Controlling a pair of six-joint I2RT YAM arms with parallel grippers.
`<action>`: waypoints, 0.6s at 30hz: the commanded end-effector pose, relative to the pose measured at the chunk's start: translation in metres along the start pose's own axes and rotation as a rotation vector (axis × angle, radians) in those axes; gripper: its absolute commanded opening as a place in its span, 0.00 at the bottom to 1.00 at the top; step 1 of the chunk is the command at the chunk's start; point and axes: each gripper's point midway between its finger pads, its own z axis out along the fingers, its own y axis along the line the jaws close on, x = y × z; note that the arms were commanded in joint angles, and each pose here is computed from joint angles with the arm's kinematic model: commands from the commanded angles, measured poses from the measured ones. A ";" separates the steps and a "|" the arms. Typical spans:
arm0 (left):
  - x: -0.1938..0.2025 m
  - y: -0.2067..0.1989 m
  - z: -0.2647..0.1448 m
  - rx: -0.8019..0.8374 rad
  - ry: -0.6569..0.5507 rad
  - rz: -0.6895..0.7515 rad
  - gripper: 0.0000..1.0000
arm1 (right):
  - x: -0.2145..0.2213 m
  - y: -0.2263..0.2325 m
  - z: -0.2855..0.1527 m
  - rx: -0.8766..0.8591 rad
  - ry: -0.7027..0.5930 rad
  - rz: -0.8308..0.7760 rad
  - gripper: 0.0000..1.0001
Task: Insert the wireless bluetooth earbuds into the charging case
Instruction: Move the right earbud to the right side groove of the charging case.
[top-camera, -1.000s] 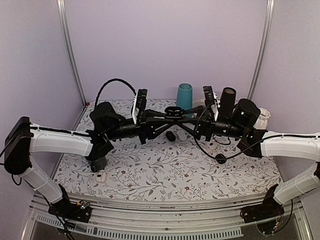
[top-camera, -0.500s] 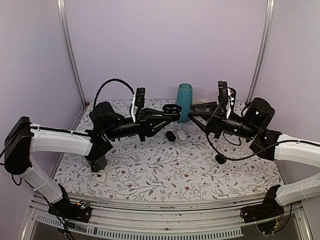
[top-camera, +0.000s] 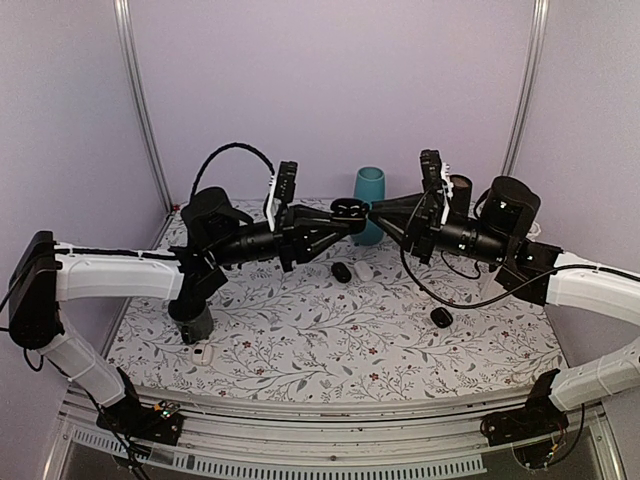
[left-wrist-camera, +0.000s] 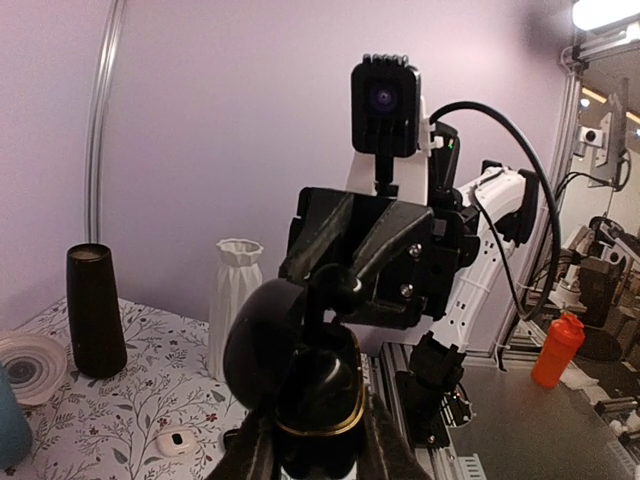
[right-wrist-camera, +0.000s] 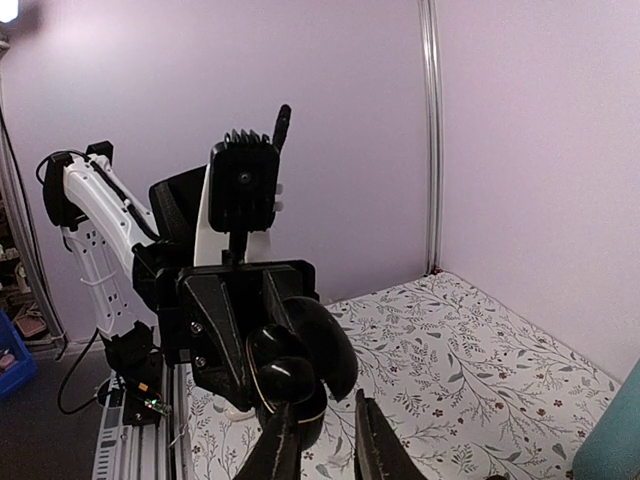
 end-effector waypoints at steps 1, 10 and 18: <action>-0.007 0.003 0.003 0.006 0.005 0.001 0.00 | -0.004 -0.001 0.002 0.001 0.012 -0.049 0.15; -0.005 0.008 0.004 -0.008 0.026 0.003 0.00 | -0.008 0.002 0.003 -0.011 0.014 -0.051 0.16; -0.005 0.010 0.008 -0.002 0.039 0.012 0.00 | -0.012 -0.002 0.006 0.009 0.017 -0.051 0.18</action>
